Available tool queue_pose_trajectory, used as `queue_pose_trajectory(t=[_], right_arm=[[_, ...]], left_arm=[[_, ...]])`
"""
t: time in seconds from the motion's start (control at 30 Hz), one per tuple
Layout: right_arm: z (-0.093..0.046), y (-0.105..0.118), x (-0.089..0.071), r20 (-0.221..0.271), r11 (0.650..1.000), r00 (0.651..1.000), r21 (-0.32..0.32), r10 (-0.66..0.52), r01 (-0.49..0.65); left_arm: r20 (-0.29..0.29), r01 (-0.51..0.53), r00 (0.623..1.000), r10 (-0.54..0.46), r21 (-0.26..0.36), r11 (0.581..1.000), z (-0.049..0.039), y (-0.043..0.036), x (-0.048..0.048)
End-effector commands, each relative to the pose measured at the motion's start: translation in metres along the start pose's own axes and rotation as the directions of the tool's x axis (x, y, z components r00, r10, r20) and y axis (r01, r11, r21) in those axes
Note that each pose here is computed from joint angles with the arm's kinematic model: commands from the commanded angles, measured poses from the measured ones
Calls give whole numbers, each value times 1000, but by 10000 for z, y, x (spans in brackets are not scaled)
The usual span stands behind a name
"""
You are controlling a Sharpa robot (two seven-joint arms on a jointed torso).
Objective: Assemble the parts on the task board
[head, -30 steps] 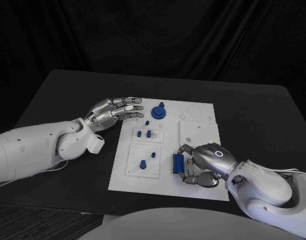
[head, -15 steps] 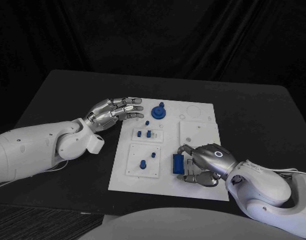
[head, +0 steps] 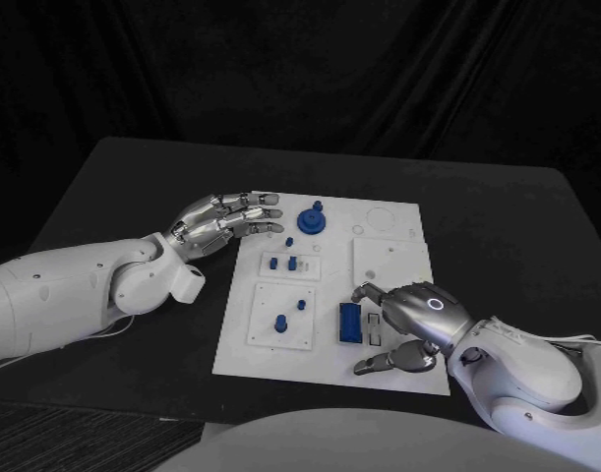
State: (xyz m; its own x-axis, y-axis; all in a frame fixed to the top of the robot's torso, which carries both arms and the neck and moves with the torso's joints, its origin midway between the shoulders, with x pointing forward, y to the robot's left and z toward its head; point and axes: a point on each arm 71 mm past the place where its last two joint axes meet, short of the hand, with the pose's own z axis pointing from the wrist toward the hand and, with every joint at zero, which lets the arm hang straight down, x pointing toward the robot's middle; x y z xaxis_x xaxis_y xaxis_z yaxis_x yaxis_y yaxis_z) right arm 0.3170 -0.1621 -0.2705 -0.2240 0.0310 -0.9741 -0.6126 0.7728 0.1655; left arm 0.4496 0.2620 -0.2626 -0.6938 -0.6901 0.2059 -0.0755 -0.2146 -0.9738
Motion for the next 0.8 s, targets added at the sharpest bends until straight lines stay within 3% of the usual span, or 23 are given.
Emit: queue_pose_trajectory(t=[0.03,0.23,0.37,0.57,0.8], right_arm=[[-56,19,-100,117,999,993,-21,29,-27],[-155,-82,-360,234,995,967,-26,101,-98],[-185,-243,-587,263,983,949,13,174,-184],[-207,-577,-904,206,947,943,135,263,-293],[-133,-606,-995,140,972,976,145,165,-185]], left_arm=[[-9,17,1000,-17,15,1000,5,-6,20],[-5,14,1000,-14,20,1000,1,-11,25],[-1,12,1000,-12,27,1000,-4,-18,26],[2,9,1000,-9,43,999,-3,-30,43],[-3,12,1000,-12,50,999,15,-30,72]])
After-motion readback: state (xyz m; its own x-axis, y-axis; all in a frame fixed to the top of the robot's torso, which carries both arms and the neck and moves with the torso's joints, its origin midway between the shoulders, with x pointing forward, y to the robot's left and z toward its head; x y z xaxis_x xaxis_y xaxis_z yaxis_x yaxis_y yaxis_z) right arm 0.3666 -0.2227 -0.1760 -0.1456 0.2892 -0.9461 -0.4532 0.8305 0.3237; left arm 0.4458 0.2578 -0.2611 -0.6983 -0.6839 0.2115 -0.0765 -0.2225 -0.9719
